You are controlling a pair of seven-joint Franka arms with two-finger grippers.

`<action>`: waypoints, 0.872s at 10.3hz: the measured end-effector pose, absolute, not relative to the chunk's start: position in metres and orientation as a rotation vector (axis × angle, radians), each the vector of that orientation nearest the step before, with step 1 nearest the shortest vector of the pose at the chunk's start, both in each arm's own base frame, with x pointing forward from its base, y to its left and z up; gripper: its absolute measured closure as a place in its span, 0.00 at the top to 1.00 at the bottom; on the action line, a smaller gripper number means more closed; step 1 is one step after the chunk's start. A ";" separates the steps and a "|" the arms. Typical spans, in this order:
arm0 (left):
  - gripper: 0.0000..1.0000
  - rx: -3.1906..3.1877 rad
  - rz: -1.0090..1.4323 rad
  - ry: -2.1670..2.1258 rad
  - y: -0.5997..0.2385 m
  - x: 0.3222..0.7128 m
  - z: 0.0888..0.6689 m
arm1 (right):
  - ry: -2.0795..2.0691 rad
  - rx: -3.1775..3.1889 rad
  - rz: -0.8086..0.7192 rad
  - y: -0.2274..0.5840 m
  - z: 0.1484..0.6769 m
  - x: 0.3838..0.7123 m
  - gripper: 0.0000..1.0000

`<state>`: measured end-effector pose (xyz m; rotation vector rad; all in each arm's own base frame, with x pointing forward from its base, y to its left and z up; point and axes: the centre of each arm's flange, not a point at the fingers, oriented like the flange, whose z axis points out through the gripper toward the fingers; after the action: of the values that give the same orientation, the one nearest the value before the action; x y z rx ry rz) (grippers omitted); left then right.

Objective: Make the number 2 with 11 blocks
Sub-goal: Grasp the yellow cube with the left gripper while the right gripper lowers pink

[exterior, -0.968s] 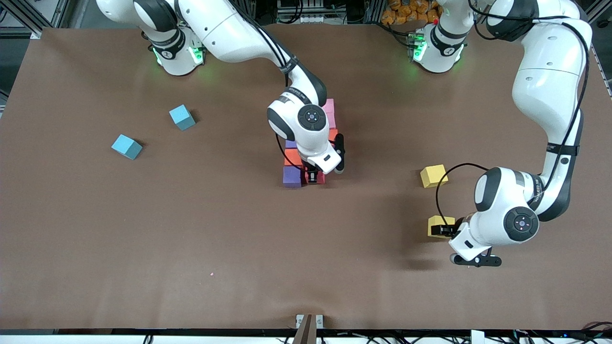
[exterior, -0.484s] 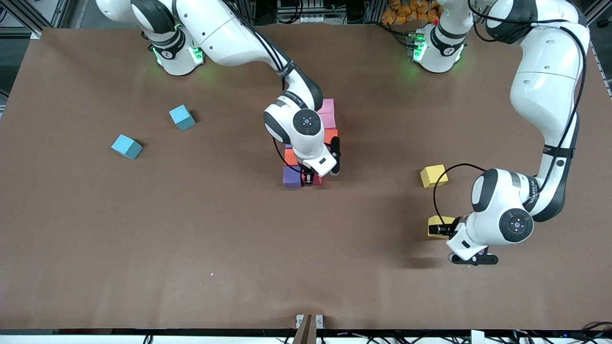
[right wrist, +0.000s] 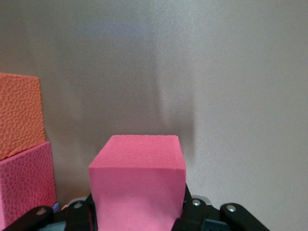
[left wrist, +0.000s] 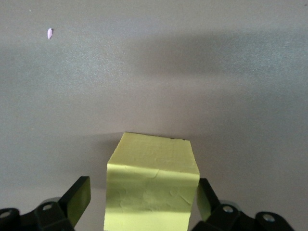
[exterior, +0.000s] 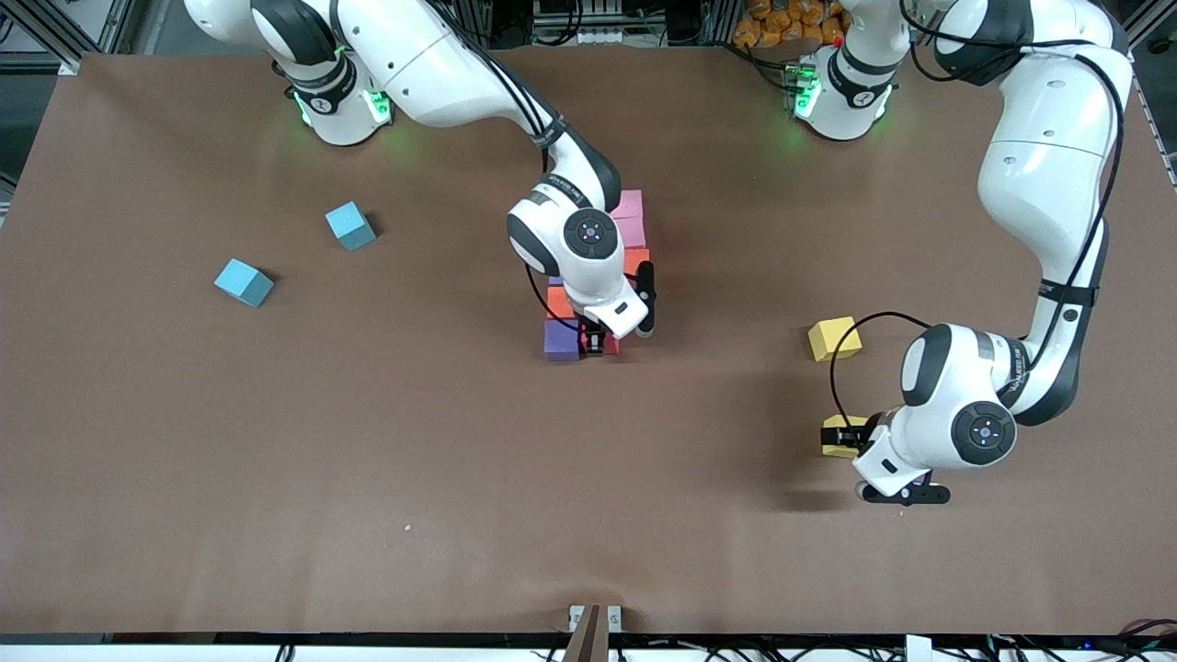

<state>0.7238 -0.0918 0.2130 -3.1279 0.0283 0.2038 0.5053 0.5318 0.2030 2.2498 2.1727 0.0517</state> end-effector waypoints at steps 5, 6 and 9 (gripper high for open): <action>0.63 -3.127 0.208 0.035 -0.094 0.723 0.212 | 2.177 2.249 0.052 0.533 0.203 0.504 0.59; 0.62 -3.128 0.206 0.036 -0.094 0.723 0.213 | 2.177 2.249 0.052 0.533 0.203 0.504 0.59; 0.59 -3.128 0.202 0.035 -0.094 0.723 0.214 | 2.175 2.250 0.053 0.533 0.203 0.504 0.59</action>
<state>0.7235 -0.0936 0.2144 -3.1282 0.0349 0.2015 0.5040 0.5331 0.2034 2.2504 2.1751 0.0527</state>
